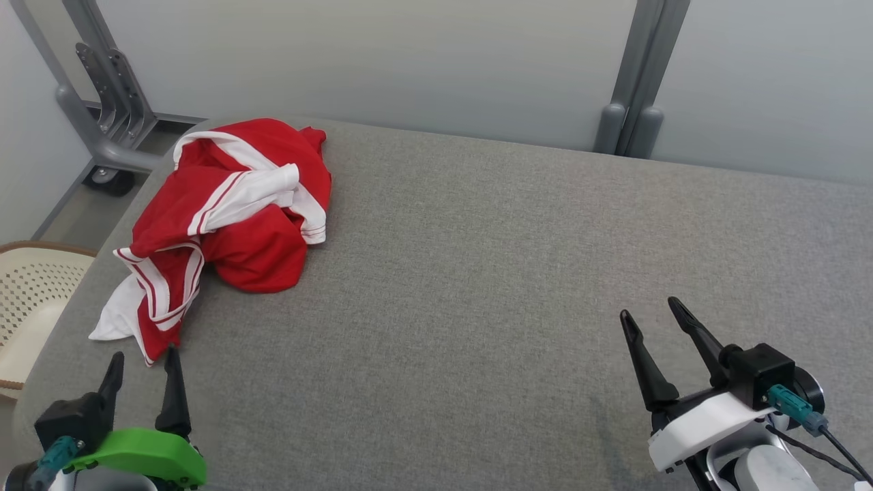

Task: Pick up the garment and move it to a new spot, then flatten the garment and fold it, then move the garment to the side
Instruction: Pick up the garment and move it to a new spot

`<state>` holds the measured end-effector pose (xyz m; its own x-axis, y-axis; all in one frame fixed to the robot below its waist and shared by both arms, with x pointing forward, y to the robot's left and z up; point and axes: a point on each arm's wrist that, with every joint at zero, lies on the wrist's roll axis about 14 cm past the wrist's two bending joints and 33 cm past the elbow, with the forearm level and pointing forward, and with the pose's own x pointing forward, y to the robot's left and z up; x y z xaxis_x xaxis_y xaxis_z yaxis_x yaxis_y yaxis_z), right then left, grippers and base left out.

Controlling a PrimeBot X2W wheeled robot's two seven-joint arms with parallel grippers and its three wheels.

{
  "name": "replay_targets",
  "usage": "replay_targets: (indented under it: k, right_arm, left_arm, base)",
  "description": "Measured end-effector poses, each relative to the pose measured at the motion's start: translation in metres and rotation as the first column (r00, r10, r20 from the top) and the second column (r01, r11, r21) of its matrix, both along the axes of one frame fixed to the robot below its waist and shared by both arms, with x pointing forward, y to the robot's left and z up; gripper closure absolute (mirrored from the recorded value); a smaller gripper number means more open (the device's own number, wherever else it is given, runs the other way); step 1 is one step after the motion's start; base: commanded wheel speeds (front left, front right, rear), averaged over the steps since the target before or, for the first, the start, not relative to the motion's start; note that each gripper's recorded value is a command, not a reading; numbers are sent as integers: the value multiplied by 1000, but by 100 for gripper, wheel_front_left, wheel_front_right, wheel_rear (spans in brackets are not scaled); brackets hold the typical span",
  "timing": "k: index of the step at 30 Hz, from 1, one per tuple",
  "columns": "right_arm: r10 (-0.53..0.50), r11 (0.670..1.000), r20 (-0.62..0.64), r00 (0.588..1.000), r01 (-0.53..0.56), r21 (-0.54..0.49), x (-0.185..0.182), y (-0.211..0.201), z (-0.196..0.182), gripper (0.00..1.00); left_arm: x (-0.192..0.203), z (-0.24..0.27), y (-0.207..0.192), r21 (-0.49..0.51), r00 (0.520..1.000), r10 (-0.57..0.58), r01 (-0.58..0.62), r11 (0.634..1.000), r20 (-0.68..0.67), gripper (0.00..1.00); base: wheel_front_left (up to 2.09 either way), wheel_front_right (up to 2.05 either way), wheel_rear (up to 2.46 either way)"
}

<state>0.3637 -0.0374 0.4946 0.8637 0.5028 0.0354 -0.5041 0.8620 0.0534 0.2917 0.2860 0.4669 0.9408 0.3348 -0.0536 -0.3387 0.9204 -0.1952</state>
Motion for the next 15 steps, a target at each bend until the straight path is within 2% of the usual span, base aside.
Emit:
replay_targets:
  k: [6,15]
  right_arm:
    - [23,1000,-1,1000,-23,6,4,7,-1,0]
    - [14,1000,-34,999,-15,-9,23,-2,-19,0]
  left_arm:
    - [12,-2,23,12,998,42,-42,999,-39,0]
    - [43,-28,32,-48,984,40,-49,998,-173,0]
  base:
    - [0,0,0]
    - [0,0,0]
